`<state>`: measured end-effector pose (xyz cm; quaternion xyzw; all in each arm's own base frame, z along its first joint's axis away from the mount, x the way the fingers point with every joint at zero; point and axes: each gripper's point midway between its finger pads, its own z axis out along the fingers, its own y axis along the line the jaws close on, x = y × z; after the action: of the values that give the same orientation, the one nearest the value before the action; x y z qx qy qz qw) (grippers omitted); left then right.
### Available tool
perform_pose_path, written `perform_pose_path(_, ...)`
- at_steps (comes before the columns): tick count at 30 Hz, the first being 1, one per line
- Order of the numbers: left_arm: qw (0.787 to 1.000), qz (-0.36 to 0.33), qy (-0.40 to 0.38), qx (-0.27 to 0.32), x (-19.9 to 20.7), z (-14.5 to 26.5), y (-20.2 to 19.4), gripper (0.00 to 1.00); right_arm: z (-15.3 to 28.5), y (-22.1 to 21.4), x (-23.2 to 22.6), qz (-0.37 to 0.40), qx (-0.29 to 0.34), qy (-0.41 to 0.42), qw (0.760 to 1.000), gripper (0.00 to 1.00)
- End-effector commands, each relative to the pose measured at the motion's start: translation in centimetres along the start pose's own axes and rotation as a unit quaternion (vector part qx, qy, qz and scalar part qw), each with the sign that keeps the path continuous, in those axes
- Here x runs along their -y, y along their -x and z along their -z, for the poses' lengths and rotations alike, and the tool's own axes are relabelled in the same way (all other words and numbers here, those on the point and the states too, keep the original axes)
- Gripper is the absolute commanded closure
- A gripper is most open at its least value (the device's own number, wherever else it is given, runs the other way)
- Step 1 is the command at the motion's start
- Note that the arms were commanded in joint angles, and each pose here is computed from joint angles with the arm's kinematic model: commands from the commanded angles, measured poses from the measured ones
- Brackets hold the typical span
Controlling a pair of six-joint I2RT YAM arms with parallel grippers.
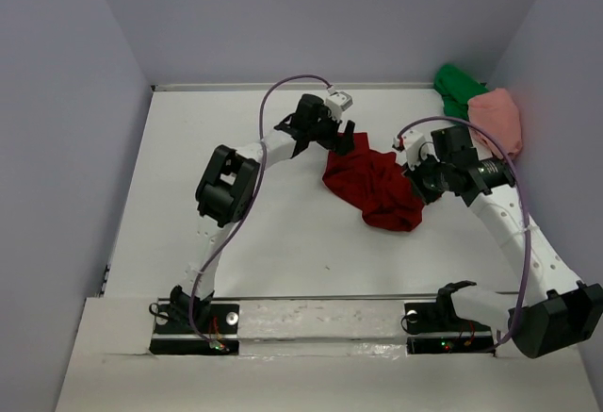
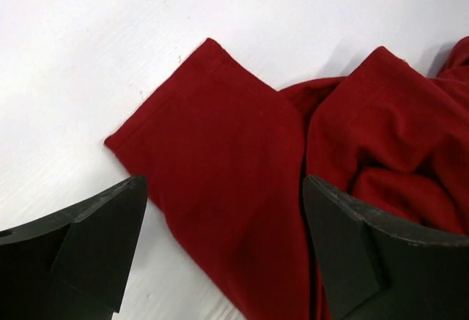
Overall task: Fold and stack the t-shirts
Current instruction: Flatten out the tshirt
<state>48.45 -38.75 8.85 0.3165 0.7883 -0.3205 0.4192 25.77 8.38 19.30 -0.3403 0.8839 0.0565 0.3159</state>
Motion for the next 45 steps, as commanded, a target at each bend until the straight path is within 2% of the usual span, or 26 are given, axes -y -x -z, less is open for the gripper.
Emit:
perform_pose_path(1,0.999,-0.022,0.031,0.007,1.5,-1.8,1.8,0.05,0.3,-0.9,-1.2,-0.013,0.000,0.023,1.000,1.00)
perform_pose_path(16,0.989,-0.063,0.130,-0.038,0.8,-5.0,-1.4,0.05,-0.1,-1.9,-2.1,-0.020,-0.012,0.040,0.999,1.00)
perform_pose_path(18,0.988,-0.064,0.135,-0.046,0.8,-5.2,-1.7,0.09,-0.1,-2.1,-1.9,-0.018,-0.014,0.034,0.999,1.00)
perform_pose_path(22,0.987,-0.067,0.140,-0.049,1.0,-4.1,-1.5,0.59,-0.3,-2.4,-1.3,-0.015,-0.021,0.019,0.999,1.00)
perform_pose_path(23,0.986,-0.070,0.147,-0.039,1.2,-3.2,-0.3,0.86,-0.4,-2.3,-0.9,-0.014,-0.020,0.009,1.000,1.00)
perform_pose_path(24,0.985,-0.069,0.149,-0.048,1.1,-2.6,-1.0,0.97,-0.5,-2.3,-0.7,-0.013,-0.023,0.006,1.000,1.00)
perform_pose_path(25,0.985,-0.074,0.150,-0.048,1.2,-2.2,-0.8,1.00,-0.6,-2.2,-0.6,-0.012,-0.024,0.005,1.000,1.00)
perform_pose_path(26,0.985,-0.081,0.150,-0.038,1.6,-1.2,0.5,1.00,-0.6,-1.9,-0.4,-0.010,-0.019,0.001,1.000,1.00)
perform_pose_path(28,0.984,-0.085,0.147,-0.062,1.9,0.1,-0.9,1.00,-0.8,-1.5,-0.1,-0.007,-0.018,-0.002,1.000,1.00)
perform_pose_path(32,0.980,-0.098,0.161,-0.064,2.3,3.9,-0.4,1.00,-1.5,-1.0,1.4,0.001,-0.022,-0.030,0.999,1.00)
perform_pose_path(37,0.978,-0.120,0.165,-0.034,3.2,10.5,1.7,1.00,-1.9,1.3,3.4,0.005,-0.011,-0.058,0.998,1.00)
perform_pose_path(38,0.979,-0.128,0.160,-0.009,4.1,12.7,3.7,1.00,-2.4,1.5,3.7,0.005,-0.016,-0.061,0.998,1.00)
perform_pose_path(43,0.975,-0.174,0.138,0.025,5.0,19.2,4.9,1.00,-2.3,3.0,5.1,0.003,-0.011,-0.077,0.997,1.00)
perform_pose_path(45,0.974,-0.194,0.120,0.015,5.4,22.2,4.2,1.00,-2.1,3.7,5.4,0.005,-0.005,-0.079,0.997,1.00)
